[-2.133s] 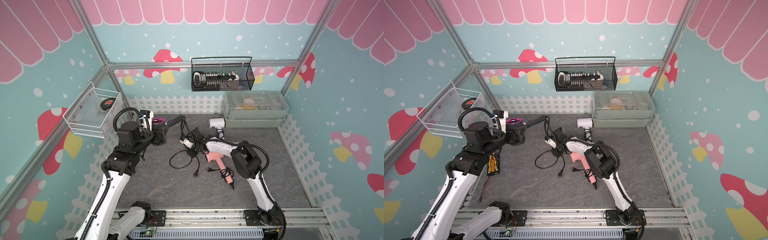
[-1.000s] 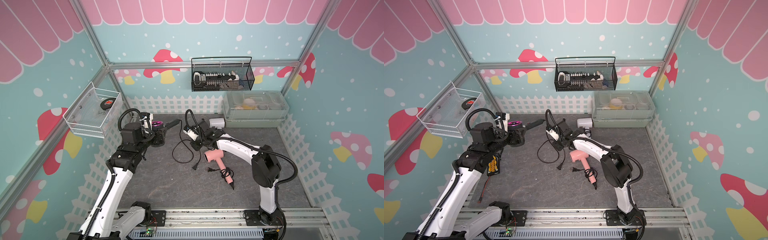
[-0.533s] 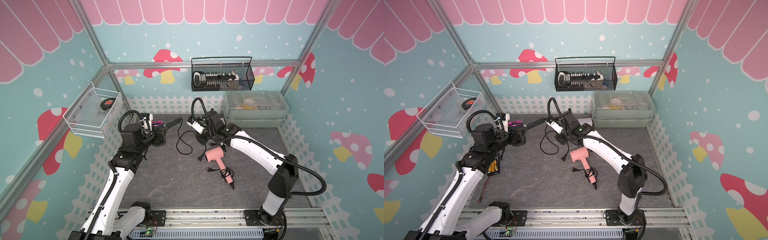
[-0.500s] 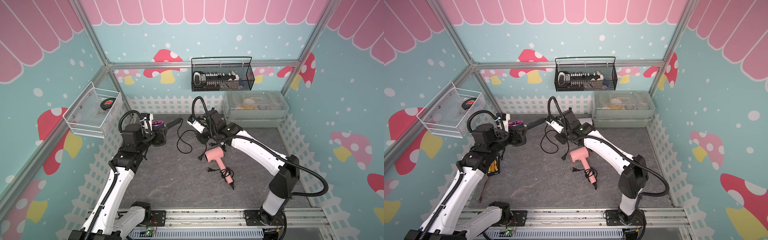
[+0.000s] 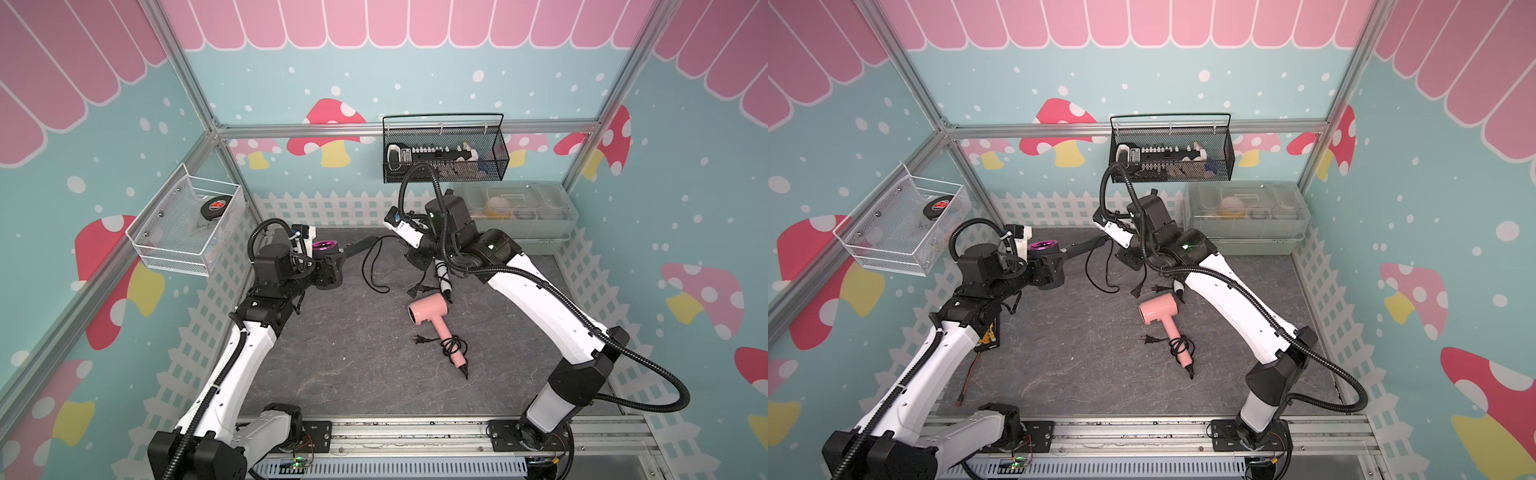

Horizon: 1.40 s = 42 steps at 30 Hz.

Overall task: Wrap the cord around the hair dryer
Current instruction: Wrap the power cord around the hair dryer.

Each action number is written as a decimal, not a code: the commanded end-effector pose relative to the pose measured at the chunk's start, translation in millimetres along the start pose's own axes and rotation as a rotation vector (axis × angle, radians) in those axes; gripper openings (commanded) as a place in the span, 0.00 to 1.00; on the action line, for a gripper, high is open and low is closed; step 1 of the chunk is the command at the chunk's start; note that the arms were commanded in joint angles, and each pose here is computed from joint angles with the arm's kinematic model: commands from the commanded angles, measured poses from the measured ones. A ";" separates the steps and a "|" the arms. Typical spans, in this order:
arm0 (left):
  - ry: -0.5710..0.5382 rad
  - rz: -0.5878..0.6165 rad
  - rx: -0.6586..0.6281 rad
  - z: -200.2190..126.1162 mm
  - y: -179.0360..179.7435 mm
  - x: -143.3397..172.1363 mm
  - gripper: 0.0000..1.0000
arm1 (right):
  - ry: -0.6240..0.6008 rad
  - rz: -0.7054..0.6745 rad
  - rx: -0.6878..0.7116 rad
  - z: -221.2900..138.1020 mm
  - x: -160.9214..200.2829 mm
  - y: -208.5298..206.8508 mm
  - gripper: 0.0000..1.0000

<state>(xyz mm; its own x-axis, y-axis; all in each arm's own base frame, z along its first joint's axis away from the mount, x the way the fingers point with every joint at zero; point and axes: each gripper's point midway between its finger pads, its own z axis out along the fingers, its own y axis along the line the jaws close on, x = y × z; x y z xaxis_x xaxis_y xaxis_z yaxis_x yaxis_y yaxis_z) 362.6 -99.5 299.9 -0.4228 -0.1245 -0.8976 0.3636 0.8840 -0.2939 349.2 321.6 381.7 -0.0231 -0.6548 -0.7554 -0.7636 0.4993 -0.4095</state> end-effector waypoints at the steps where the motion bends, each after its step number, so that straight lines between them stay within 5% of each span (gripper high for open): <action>1: -0.053 0.014 0.140 1.6 -22.5 -13.5 0.00 | -0.051 -0.072 0.067 -26.3 -23.9 -17.0 0.00; 16: 0.134 -0.028 0.460 9.1 -81.2 40.6 0.00 | -0.174 -0.163 0.245 -50.9 -86.8 -78.8 0.00; 18: 0.164 -0.028 0.510 8.0 -92.8 49.2 0.00 | -0.159 -0.164 0.255 -33.6 -83.2 -87.6 0.00; 25: 0.200 -0.010 0.745 -14.8 -138.8 61.3 0.00 | -0.114 -0.076 0.245 -0.4 -46.3 -129.2 0.00; 30: 0.117 -0.002 0.938 -34.0 -170.4 45.8 0.00 | -0.077 -0.033 0.157 27.5 -14.0 -137.8 0.00; 42: -0.094 0.033 1.073 -49.7 -193.2 -14.8 0.00 | -0.026 0.130 -0.055 66.9 57.1 -140.7 0.00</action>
<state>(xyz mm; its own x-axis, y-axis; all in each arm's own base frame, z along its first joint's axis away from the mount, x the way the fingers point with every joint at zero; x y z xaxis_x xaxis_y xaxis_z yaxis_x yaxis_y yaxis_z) 268.9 -246.5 336.0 -0.4849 -0.1168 -0.8667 0.8595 0.1195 -0.4970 493.9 259.7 379.0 -0.0577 -0.6227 -0.7803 -0.7395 0.5517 -0.3856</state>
